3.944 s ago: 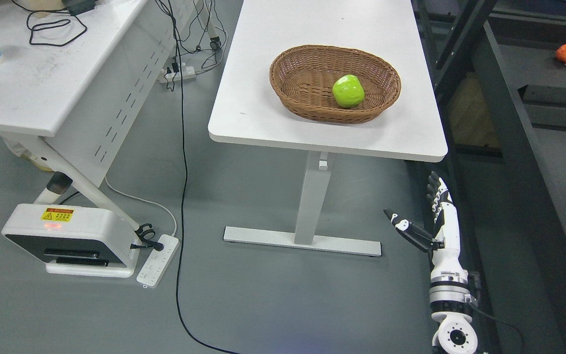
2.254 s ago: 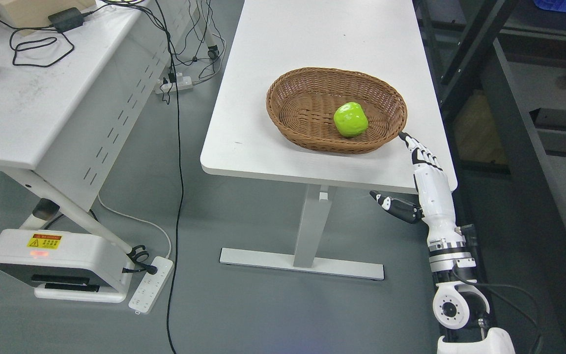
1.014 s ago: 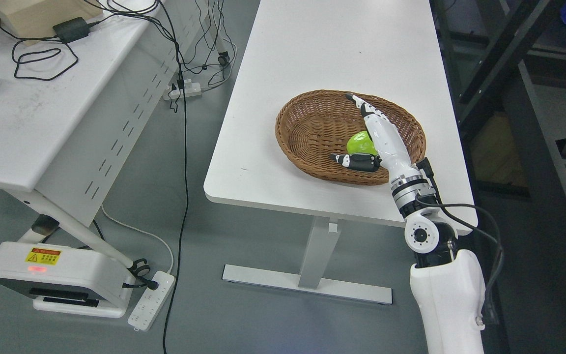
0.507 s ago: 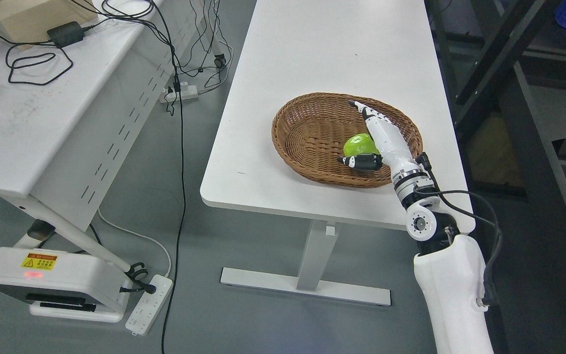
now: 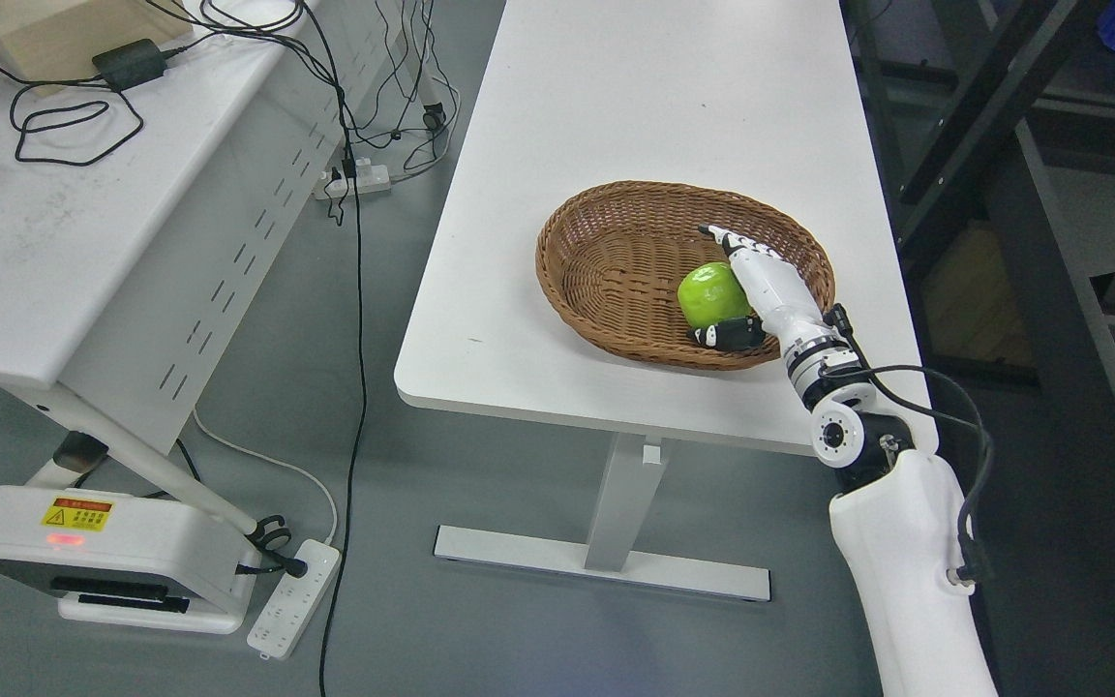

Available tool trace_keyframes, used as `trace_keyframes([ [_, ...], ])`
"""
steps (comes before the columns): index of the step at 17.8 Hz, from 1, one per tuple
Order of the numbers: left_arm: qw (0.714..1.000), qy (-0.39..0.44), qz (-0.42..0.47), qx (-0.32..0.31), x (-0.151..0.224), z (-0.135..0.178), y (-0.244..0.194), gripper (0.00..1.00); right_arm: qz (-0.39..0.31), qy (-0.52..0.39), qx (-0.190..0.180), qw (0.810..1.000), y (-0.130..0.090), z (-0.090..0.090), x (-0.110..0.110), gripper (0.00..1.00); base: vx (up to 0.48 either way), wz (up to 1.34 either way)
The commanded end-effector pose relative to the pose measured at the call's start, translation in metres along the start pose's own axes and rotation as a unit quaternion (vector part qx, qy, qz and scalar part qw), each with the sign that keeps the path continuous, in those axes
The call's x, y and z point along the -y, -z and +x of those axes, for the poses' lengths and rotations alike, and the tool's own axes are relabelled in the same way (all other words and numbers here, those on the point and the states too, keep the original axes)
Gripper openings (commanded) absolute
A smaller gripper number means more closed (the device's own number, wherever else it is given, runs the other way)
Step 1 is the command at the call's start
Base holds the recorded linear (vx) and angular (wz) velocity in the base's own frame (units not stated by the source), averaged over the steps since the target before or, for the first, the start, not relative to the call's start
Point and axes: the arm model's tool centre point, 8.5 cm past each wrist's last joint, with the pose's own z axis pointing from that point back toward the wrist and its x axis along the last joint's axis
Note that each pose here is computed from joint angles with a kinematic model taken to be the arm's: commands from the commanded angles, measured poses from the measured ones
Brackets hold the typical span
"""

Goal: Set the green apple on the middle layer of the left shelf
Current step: 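Close the right hand fingers around the green apple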

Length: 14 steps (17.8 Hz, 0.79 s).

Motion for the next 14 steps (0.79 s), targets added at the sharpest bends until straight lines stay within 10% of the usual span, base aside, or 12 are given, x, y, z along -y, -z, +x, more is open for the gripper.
trace_keyframes([
  [1, 1.0, 0.001, 0.009, 0.001, -0.011, 0.001, -0.001, 1.0, 0.032, -0.017, -0.015, 0.999, 0.001, -0.014, -0.014, 1.0, 0.026, -0.04],
  [14, 1.0, 0.001, 0.009, 0.001, -0.011, 0.001, -0.001, 1.0, 0.036, -0.004, 0.013, 0.999, -0.003, -0.008, -0.022, 0.98, 0.046, -0.02],
])
